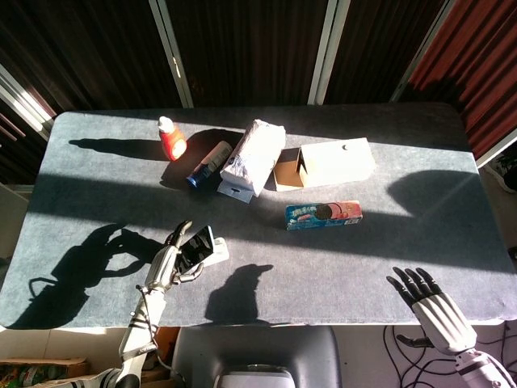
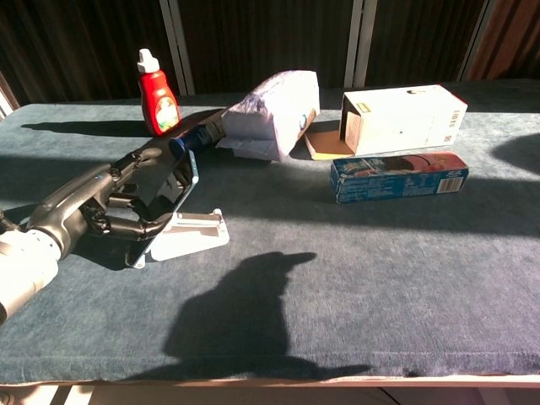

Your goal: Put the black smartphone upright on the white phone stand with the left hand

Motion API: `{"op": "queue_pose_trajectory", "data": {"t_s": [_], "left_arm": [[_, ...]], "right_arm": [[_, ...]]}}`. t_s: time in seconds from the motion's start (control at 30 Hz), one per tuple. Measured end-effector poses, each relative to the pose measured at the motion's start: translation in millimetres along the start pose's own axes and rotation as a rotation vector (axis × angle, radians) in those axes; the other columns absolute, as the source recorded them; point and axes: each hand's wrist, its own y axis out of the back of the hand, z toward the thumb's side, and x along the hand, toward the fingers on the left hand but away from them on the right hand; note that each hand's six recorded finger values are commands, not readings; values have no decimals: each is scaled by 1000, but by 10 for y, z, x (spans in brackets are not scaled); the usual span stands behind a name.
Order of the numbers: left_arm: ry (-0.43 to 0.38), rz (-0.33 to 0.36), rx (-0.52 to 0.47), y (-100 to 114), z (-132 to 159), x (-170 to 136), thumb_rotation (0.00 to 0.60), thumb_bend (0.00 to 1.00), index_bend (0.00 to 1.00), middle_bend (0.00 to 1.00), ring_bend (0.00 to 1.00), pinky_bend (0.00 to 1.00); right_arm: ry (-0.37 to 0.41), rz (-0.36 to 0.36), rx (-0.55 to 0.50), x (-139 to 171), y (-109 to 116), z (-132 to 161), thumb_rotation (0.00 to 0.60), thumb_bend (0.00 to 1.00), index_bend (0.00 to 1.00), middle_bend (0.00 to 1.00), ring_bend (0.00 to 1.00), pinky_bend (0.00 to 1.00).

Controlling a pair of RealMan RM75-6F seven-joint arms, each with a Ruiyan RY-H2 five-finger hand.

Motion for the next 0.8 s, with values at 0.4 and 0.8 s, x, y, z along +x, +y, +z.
{"op": "queue_pose_trajectory", "data": {"t_s": [0.4,0.8], "left_arm": [[-79,-6,287,865,-122,-420,600,375,0,0,0,0],[54,116,722,1841,-659,-1212,600,370,0,0,0,0]], "right_arm": [[-6,-19,-13,38,39,-35,600,235,0,0,0,0],[-31,-57,-11,55,85,-51,600,234,0,0,0,0]]}}
